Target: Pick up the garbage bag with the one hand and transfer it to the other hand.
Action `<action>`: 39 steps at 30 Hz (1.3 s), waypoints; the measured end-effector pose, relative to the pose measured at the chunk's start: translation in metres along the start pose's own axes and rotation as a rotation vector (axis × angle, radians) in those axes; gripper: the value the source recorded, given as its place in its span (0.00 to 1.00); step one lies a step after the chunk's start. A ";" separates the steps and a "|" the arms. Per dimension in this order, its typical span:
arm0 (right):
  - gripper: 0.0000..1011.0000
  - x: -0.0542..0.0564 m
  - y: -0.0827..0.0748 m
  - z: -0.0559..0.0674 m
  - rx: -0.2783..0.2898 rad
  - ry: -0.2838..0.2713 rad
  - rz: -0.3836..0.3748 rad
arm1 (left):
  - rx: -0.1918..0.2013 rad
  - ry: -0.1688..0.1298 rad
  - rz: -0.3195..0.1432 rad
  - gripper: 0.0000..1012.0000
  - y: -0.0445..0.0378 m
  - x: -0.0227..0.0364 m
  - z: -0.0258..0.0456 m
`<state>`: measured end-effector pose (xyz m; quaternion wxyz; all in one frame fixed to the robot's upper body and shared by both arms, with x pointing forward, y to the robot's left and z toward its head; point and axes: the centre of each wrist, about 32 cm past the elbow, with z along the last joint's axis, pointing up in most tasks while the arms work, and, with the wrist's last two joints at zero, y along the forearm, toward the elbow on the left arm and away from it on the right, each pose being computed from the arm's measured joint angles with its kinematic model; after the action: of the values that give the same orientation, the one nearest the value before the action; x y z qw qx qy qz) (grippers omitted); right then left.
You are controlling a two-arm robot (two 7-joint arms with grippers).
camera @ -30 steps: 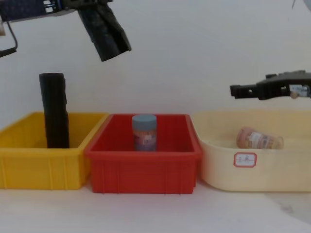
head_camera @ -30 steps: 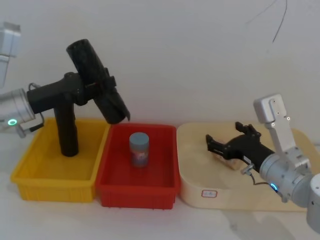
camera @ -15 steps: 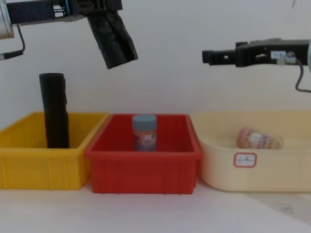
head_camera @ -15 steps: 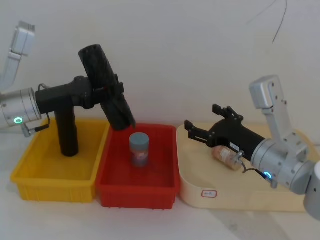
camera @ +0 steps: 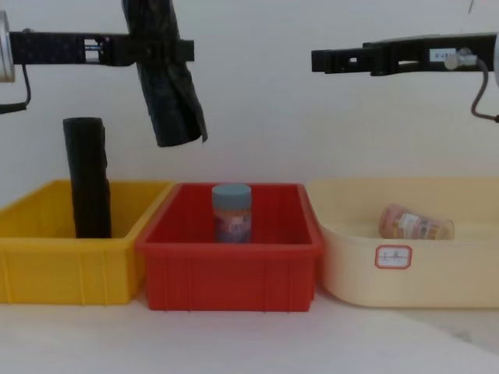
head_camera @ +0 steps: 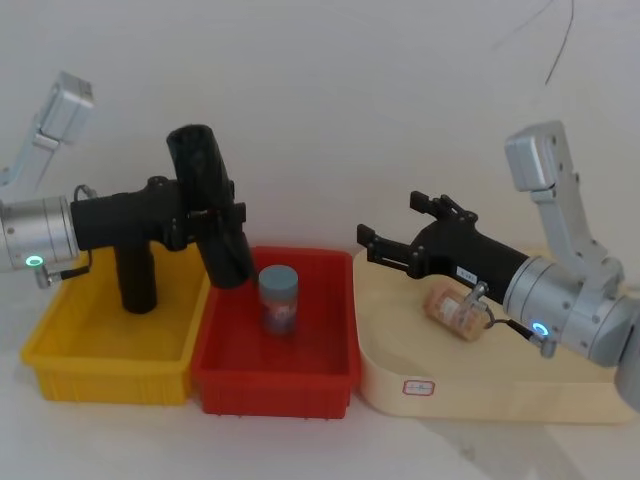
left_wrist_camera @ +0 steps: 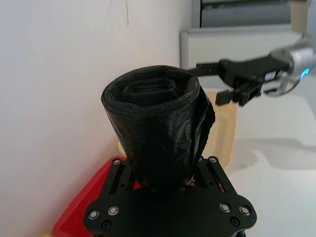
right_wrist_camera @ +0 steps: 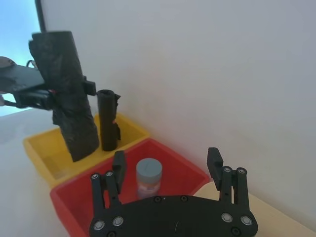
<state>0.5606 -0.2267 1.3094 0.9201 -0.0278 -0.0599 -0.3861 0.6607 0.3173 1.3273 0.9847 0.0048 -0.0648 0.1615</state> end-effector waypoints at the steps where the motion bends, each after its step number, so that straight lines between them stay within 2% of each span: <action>1: 0.99 0.001 0.000 0.001 -0.004 0.003 0.009 | 0.011 -0.012 0.001 0.46 0.0001 -0.0007 -0.0003; 10: 0.99 0.005 0.008 0.012 -0.019 0.016 0.077 | 0.060 -0.075 0.006 0.46 0.0010 -0.0043 -0.0019; 19: 0.99 0.002 0.022 0.021 -0.015 0.027 0.135 | 0.078 -0.101 0.007 0.46 0.0012 -0.0057 -0.0026; 27: 0.99 -0.002 0.035 0.026 -0.006 0.041 0.172 | 0.065 -0.095 0.010 0.46 -0.0013 -0.0059 -0.0051; 39: 0.99 -0.009 0.046 0.028 0.000 0.061 0.208 | 0.018 -0.072 0.022 0.46 -0.0083 -0.0045 -0.0097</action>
<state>0.5845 -0.1853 1.3356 0.9566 -0.0220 -0.0285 -0.2893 0.6603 0.3083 1.3171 0.9798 0.0189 -0.0988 0.1729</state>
